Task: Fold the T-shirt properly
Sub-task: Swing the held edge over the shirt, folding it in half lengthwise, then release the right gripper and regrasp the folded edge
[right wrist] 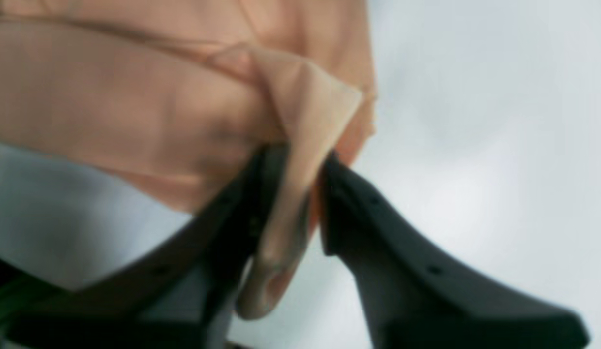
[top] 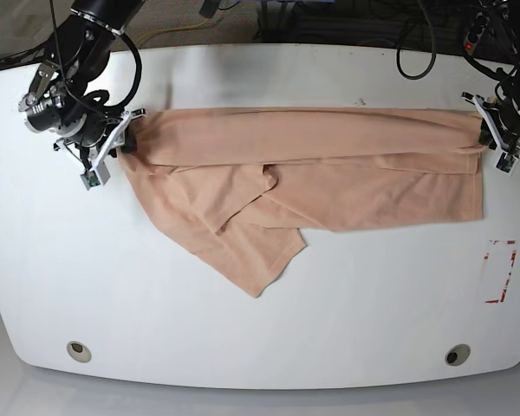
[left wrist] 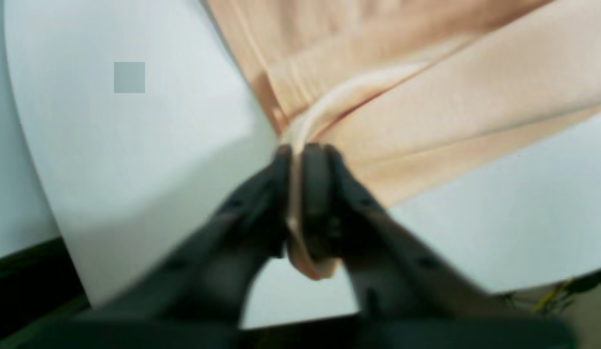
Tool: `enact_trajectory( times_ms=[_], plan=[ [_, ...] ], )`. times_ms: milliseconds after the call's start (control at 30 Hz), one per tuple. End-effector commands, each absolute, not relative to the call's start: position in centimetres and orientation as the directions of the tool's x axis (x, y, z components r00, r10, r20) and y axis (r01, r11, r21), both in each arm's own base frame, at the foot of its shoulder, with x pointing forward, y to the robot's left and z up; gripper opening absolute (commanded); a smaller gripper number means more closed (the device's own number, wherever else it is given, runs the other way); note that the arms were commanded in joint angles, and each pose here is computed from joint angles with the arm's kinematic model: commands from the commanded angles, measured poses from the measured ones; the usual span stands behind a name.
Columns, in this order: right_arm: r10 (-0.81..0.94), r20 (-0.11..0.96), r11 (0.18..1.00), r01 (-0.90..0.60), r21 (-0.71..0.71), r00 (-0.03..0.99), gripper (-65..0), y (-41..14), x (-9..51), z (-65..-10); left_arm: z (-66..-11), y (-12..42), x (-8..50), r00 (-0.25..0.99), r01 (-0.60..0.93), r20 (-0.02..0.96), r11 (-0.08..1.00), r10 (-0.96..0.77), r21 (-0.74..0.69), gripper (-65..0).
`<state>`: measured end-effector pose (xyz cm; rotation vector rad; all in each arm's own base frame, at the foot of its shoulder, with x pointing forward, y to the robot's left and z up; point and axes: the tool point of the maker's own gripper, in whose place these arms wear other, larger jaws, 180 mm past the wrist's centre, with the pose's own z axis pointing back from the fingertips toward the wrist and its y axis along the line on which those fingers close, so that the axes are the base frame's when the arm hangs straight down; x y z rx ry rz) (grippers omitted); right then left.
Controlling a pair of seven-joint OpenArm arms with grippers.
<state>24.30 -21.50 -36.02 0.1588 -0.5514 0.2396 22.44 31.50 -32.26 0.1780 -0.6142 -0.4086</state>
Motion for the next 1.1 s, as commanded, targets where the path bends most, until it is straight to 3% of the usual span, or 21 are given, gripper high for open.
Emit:
enact_trajectory(
  times_ms=[0, 100, 200, 467, 633, 700, 1067],
  plan=[
    [0.177, 0.549, 0.959, -0.267, 0.089, 0.817, -45.2, -21.8, 23.7, -35.6, -31.7, 31.9, 22.3, 0.732, 0.320, 0.524, 0.898, -0.436, 0.301, -46.1],
    [0.178, 0.525, 0.954, -0.276, 0.114, 0.832, -43.9, -21.8, 22.1, -36.3, -32.4, 31.9, 21.2, 0.750, 0.331, 0.498, 0.898, -0.436, 0.289, -36.2],
    [0.181, 0.490, 0.952, -0.277, 0.130, 0.853, -43.6, -21.9, 20.4, -37.2, -33.2, 31.9, 19.9, 0.768, 0.342, 0.469, 0.898, -0.436, 0.276, -32.4],
    [0.207, 0.408, 0.954, -0.276, 0.117, 0.889, -43.9, -23.1, 17.3, -38.4, -34.1, 32.5, 17.8, 0.794, 0.368, 0.406, 0.889, -0.452, 0.271, -34.0],
    [0.193, 0.405, 0.961, -0.256, 0.106, 0.894, -43.9, -23.9, 16.9, -38.2, -34.3, 32.6, 17.4, 0.800, 0.372, 0.393, 0.888, -0.454, 0.269, -48.5],
    [0.179, 0.411, 0.965, -0.240, 0.101, 0.894, -43.8, -24.3, 16.9, -38.1, -34.3, 32.6, 17.3, 0.800, 0.373, 0.392, 0.888, -0.454, 0.268, -50.1],
    [0.151, 0.470, 0.967, -0.228, 0.111, 0.870, -43.4, -23.8, 19.1, -37.2, -34.2, 32.5, 17.6, 0.797, 0.368, 0.401, 0.890, -0.451, 0.268, -34.7]
  ],
)
